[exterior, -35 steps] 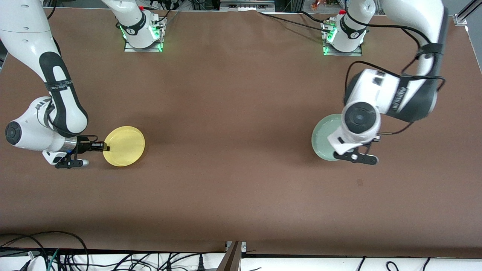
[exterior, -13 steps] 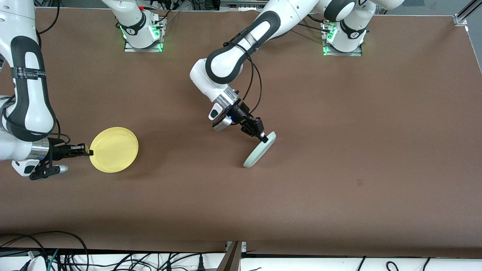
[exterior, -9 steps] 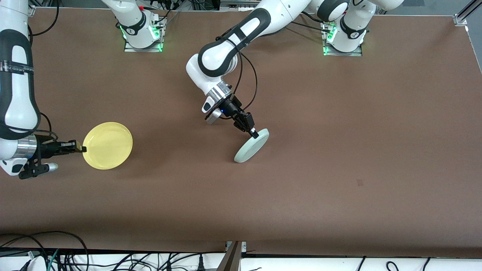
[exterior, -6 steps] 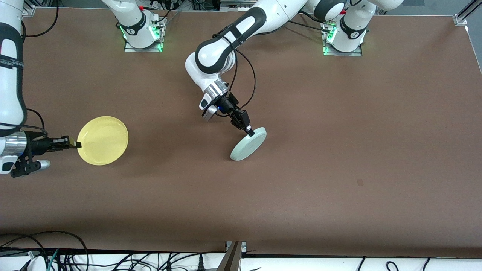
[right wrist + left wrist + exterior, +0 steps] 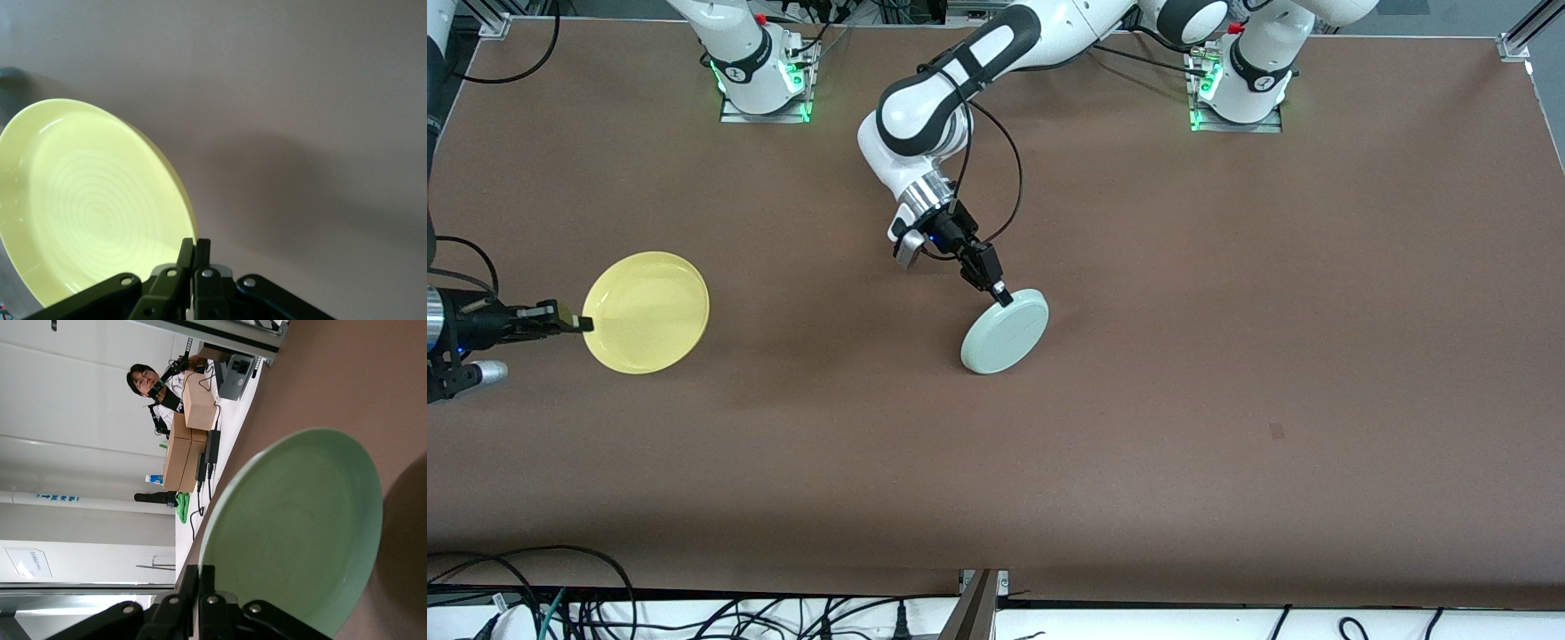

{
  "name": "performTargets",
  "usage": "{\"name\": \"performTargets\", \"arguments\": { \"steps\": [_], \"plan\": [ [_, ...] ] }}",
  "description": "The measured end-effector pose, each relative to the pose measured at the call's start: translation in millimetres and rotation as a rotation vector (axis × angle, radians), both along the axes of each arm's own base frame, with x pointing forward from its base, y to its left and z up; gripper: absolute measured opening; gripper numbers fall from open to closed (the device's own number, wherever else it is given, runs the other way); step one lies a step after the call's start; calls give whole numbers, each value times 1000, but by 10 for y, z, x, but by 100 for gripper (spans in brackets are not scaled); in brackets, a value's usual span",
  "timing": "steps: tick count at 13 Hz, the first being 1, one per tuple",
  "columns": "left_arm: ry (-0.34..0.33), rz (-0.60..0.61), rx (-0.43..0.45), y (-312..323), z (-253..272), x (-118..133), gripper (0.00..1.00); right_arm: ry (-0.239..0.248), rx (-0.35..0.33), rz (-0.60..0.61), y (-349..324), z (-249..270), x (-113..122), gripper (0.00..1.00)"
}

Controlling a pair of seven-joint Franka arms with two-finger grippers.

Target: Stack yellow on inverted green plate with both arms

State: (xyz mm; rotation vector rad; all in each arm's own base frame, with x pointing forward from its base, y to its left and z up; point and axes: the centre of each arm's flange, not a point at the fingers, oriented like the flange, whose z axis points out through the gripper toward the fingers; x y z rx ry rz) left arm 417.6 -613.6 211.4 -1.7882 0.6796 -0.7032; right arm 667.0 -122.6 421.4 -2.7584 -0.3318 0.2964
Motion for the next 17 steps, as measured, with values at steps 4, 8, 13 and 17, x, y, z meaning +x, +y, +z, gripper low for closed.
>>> {"name": "performTargets", "arguments": {
  "steps": [4,8,13,17],
  "plan": [
    [13,-50,20,-171,-168,-327,39,-5,7,11,59,148,-42,3],
    [-11,-71,-48,-322,-288,-636,82,36,18,39,278,-263,58,3],
    [21,-81,-393,-580,-456,-848,100,63,15,34,297,-731,145,3],
    [57,-29,-652,-712,-505,-890,100,61,8,38,420,-1046,190,3]
  ]
}}
